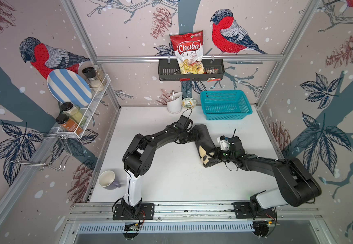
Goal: Roll up the pillowcase
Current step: Roll the pillowcase at the center of the board.
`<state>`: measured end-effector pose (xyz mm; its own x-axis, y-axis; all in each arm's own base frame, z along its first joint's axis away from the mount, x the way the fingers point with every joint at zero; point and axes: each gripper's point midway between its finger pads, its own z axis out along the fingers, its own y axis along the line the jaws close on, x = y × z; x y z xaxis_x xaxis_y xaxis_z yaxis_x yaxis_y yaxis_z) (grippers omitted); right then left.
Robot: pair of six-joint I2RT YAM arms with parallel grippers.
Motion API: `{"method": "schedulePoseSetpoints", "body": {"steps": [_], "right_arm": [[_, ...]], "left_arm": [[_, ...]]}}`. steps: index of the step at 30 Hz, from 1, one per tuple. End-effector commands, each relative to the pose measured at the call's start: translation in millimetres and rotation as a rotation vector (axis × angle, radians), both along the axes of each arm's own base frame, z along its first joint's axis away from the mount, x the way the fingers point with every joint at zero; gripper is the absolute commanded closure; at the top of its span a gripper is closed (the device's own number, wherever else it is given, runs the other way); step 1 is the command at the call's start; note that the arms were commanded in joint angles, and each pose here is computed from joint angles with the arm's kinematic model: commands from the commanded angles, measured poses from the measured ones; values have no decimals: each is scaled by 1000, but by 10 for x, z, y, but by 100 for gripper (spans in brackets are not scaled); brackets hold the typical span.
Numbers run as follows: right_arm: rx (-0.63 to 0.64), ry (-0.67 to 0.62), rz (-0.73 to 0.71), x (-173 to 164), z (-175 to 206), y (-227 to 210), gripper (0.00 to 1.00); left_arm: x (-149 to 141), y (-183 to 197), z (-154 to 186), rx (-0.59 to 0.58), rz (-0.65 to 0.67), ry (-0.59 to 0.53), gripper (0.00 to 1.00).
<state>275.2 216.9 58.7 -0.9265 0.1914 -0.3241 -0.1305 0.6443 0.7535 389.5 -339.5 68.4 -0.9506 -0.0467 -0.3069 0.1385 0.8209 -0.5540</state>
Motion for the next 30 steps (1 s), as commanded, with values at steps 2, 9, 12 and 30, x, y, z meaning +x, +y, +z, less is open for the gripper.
{"method": "schedulePoseSetpoints", "body": {"steps": [2,9,12,30], "right_arm": [[-143,19,-91,-21,-41,-279,23],[-749,-291,-308,85,467,-738,0],[-933,-388,-268,30,559,-547,0],[-1213,-364,71,-297,-353,551,100]], "left_arm": [[-56,-74,-167,19,-2,46,22],[-74,-51,-240,39,0,56,22],[-69,-45,-234,45,0,52,22],[61,266,63,59,49,-7,18]]}}
